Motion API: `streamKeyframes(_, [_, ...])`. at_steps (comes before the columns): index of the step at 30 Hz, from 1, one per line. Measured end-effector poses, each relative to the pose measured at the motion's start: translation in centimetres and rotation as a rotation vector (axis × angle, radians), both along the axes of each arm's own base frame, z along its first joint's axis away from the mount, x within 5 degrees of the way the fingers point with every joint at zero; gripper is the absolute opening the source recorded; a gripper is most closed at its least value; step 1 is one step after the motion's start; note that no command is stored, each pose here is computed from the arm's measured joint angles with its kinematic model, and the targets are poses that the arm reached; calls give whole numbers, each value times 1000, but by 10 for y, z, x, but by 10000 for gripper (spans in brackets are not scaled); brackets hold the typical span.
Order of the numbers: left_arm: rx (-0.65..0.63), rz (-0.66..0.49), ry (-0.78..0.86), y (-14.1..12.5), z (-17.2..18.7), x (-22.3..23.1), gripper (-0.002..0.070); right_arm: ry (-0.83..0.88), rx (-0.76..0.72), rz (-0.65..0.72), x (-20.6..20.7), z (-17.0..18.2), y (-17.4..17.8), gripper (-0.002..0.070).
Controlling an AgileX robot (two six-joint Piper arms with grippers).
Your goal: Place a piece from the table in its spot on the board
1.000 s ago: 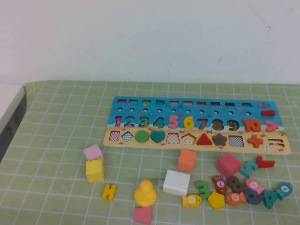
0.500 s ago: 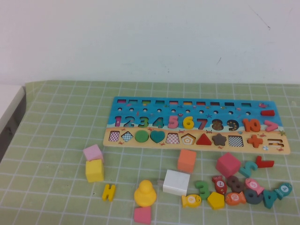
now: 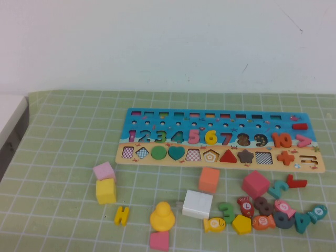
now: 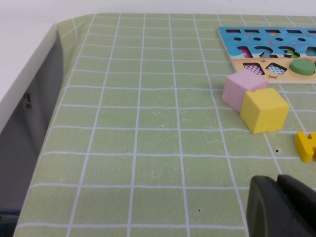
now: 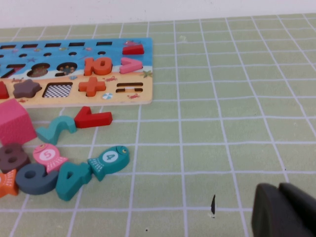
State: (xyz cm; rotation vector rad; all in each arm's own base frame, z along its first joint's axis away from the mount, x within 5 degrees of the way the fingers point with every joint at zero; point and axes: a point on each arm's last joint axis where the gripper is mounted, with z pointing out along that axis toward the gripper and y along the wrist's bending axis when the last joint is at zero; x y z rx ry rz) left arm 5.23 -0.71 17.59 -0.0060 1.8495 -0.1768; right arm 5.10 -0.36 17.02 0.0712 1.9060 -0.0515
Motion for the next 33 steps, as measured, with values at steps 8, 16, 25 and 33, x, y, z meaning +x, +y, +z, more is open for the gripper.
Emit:
streamKeyframes(8, [0, 0, 0, 0, 0, 0, -2, 0, 0, 0, 0, 0, 0, -3])
streamKeyframes(16, [0, 0, 2, 0, 0, 0, -2, 0, 0, 0, 0, 0, 0, -3])
streamKeyframes(25, [0, 0, 2, 0, 0, 0, -2, 0, 0, 0, 0, 0, 0, -3])
streamKeyframes(33, [0, 0, 2, 0, 0, 0, -2, 3, -38, 13, 0, 0, 0, -3])
